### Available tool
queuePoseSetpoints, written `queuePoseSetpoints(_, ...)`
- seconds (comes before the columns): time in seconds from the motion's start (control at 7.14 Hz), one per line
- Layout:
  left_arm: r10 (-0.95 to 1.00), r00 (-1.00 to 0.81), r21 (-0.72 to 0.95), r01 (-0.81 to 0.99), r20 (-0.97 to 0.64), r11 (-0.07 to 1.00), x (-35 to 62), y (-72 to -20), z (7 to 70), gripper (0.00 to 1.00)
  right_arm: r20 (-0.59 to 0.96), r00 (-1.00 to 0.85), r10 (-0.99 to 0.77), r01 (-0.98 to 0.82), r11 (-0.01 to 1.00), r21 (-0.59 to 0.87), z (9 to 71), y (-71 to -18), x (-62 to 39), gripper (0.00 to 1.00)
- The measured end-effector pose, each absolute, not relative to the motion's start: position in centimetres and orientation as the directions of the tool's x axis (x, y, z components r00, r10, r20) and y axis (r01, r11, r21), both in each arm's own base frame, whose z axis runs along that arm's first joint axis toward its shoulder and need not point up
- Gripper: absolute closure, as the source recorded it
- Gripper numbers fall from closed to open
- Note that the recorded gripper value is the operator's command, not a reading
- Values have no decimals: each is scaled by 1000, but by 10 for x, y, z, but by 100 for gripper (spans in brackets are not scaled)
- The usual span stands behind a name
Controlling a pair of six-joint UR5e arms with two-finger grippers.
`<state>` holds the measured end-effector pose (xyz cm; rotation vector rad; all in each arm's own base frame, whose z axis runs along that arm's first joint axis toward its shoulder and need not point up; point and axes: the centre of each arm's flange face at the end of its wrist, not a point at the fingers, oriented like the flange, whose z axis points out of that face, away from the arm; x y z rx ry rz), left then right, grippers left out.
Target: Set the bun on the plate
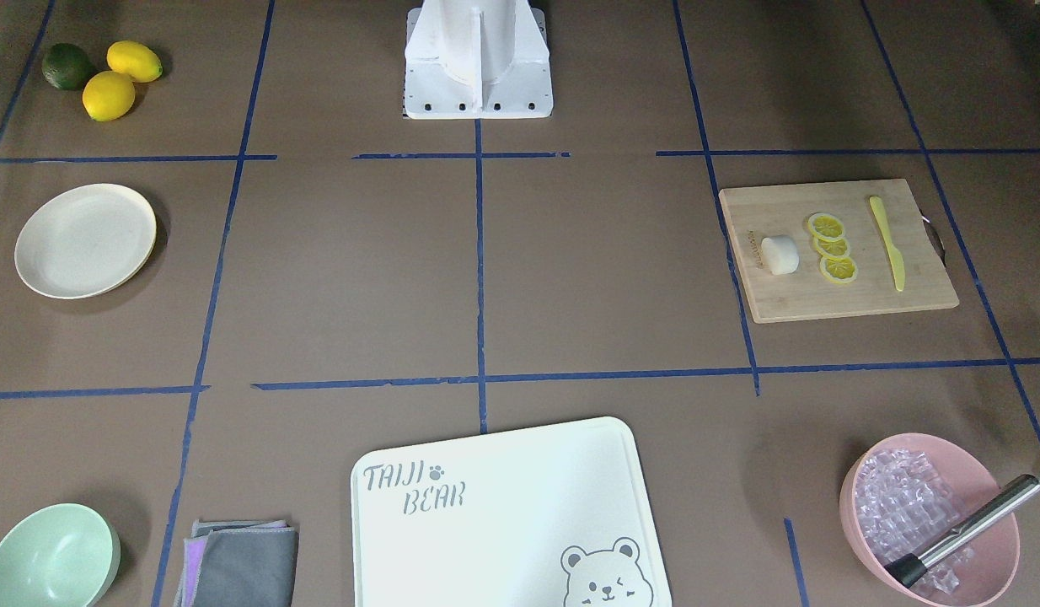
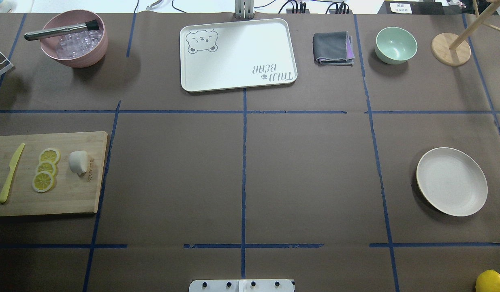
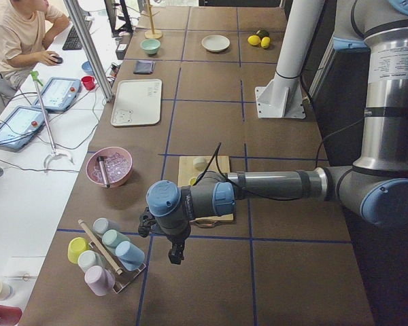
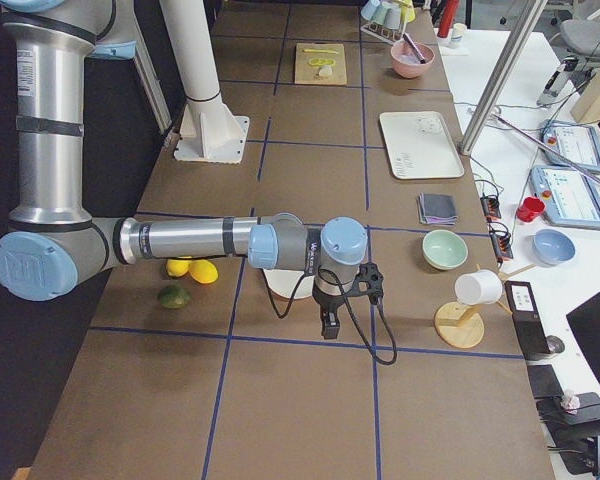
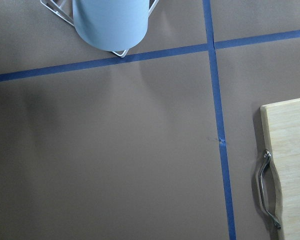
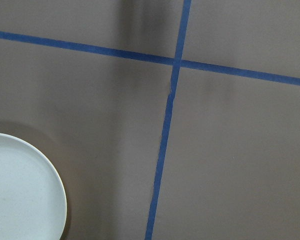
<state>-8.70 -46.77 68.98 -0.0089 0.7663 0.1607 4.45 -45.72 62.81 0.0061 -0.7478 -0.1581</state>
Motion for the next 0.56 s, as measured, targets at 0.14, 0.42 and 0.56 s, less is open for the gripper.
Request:
queuePoseSetpoints(0.14, 142, 709, 51, -148, -691, 988, -87, -468, 690, 0, 677, 722, -146, 141, 988, 62, 628, -457, 44, 0)
queuePoseSetpoints(0.42, 142, 709, 49, -150, -691, 988, -85, -468, 690, 0, 678, 721, -145, 140, 988, 62, 628, -457, 44, 0)
queuePoseSetpoints(0.56, 141, 709, 48, -150, -691, 987, -85, -468, 690, 0, 682, 716, -147, 137, 988, 69, 626, -458, 42, 0)
